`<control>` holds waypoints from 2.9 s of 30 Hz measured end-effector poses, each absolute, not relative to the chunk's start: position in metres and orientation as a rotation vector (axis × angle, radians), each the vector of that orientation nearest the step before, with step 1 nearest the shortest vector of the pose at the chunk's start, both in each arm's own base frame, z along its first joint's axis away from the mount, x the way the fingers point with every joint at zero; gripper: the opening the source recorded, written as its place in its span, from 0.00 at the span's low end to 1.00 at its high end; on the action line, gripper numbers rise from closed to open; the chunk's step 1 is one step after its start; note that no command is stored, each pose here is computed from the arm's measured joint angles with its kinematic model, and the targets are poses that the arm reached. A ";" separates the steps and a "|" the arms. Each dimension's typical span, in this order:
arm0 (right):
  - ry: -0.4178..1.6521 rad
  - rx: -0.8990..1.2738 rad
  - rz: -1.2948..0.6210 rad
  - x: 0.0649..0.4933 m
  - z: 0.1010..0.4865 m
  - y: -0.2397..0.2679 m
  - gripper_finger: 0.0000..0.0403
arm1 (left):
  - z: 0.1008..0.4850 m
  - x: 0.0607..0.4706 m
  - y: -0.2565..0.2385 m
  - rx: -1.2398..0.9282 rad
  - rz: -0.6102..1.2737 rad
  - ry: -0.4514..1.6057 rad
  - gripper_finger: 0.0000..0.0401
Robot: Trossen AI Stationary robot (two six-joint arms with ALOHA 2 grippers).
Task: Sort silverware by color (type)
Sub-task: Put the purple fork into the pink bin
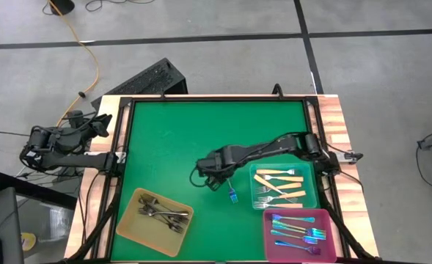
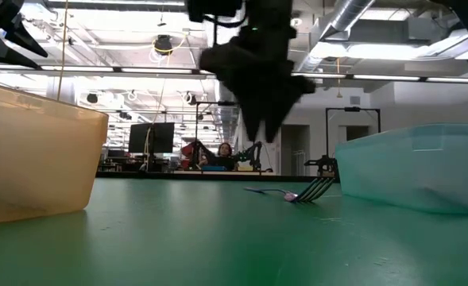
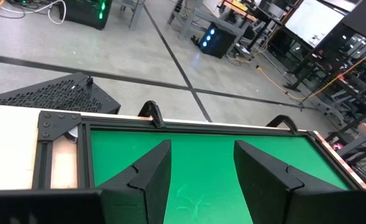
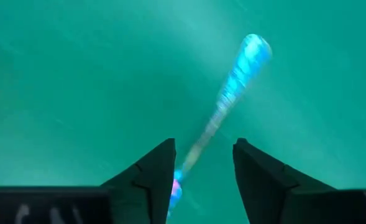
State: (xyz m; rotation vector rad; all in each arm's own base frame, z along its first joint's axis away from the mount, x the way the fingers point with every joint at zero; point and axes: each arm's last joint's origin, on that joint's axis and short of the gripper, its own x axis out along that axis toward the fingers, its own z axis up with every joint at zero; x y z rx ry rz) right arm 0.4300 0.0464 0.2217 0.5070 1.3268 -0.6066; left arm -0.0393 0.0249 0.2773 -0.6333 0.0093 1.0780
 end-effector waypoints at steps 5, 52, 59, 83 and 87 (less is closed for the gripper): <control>1.407 0.535 -0.706 0.423 0.203 0.054 0.50 | 0.277 -0.039 0.025 -0.633 1.078 0.009 0.39; 1.454 0.727 -0.559 0.419 0.150 0.051 0.06 | 0.277 -0.039 0.025 -0.636 1.073 0.013 0.39; 1.382 0.698 -0.529 0.425 0.172 0.046 0.06 | 0.277 -0.039 0.025 -0.636 1.072 0.013 0.39; 1.333 0.454 -0.494 0.340 0.313 0.067 0.06 | 0.277 -0.039 0.025 -0.636 1.073 0.014 0.39; 1.395 0.384 -0.466 0.311 0.329 0.092 0.06 | 0.277 -0.039 0.025 -0.636 1.073 0.014 0.39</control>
